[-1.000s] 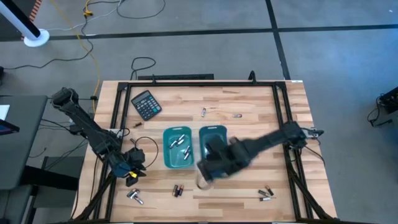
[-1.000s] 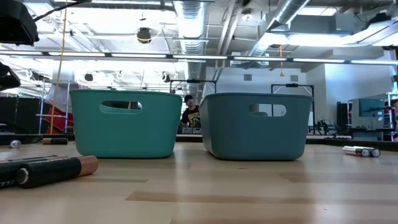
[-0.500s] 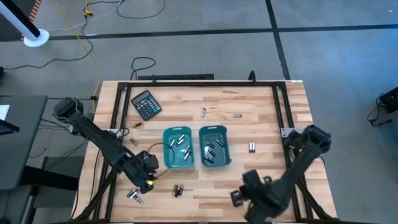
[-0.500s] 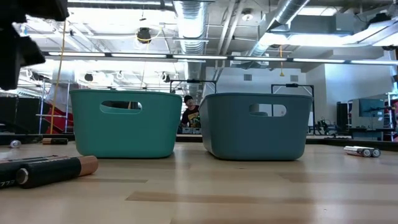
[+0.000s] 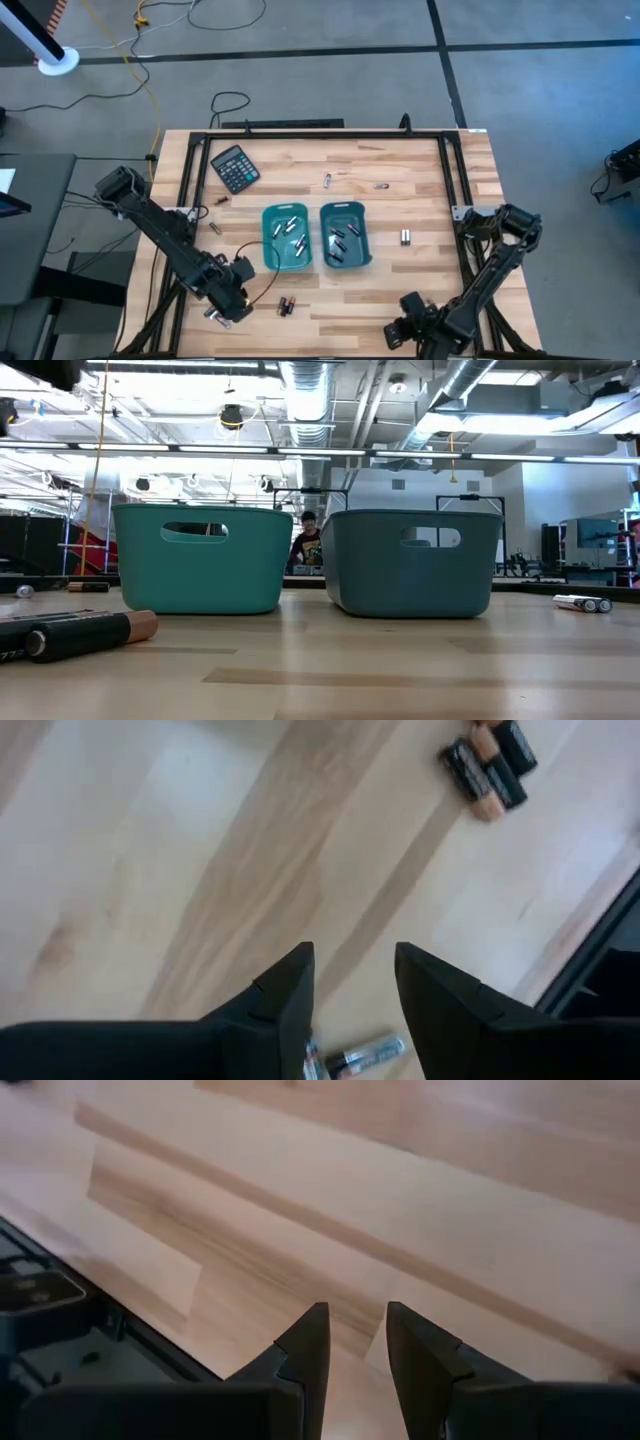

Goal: Sort batteries
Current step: Put the silver battery into the green bin

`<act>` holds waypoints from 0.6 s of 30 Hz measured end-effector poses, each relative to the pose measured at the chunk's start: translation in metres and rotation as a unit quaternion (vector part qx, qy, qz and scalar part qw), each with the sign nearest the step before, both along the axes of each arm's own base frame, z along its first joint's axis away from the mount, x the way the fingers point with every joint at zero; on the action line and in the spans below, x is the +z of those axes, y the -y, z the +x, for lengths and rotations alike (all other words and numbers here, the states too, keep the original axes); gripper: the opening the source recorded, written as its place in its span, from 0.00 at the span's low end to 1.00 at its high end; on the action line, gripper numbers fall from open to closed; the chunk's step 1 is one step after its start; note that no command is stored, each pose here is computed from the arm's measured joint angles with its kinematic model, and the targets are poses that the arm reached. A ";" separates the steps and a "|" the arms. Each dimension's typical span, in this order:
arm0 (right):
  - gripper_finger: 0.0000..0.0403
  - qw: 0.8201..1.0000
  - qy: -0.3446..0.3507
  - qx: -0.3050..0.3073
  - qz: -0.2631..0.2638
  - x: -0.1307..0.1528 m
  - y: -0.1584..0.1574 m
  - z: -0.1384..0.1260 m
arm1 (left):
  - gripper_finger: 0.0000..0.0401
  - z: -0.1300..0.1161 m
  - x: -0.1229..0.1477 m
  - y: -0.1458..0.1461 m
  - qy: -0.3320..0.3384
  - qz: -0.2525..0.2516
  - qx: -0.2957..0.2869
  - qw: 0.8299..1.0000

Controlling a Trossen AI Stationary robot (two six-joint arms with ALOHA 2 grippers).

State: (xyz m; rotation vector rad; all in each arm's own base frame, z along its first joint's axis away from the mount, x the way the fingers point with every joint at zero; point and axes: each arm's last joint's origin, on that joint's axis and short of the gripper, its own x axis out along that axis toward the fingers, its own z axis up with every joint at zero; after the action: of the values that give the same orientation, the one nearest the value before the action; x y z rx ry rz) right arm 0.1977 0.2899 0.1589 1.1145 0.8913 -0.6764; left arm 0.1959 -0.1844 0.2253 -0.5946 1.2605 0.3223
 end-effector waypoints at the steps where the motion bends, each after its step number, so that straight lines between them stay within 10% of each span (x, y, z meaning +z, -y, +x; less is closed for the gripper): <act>1: 0.29 1.000 0.005 0.006 0.004 -0.003 0.000 0.000 | 0.34 -0.003 0.000 0.003 0.001 -0.002 -0.003 1.000; 7: 0.29 1.000 0.012 0.029 0.003 -0.010 0.001 -0.001 | 0.34 -0.016 -0.011 0.033 0.018 0.005 -0.119 0.993; 13: 0.29 0.999 0.016 0.039 0.002 -0.010 0.000 0.000 | 0.34 -0.028 -0.045 0.067 -0.011 0.026 -0.317 0.948; 18: 0.29 0.999 0.018 0.040 0.005 -0.009 0.000 0.000 | 0.34 -0.034 -0.068 0.076 -0.049 0.058 -0.351 0.933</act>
State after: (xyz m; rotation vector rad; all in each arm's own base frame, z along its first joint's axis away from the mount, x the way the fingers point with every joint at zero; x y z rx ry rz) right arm 0.1981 0.2903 0.1497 1.0920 0.9042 -0.5844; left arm 0.1616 -0.2600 0.1568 -0.0014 1.4540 -0.1757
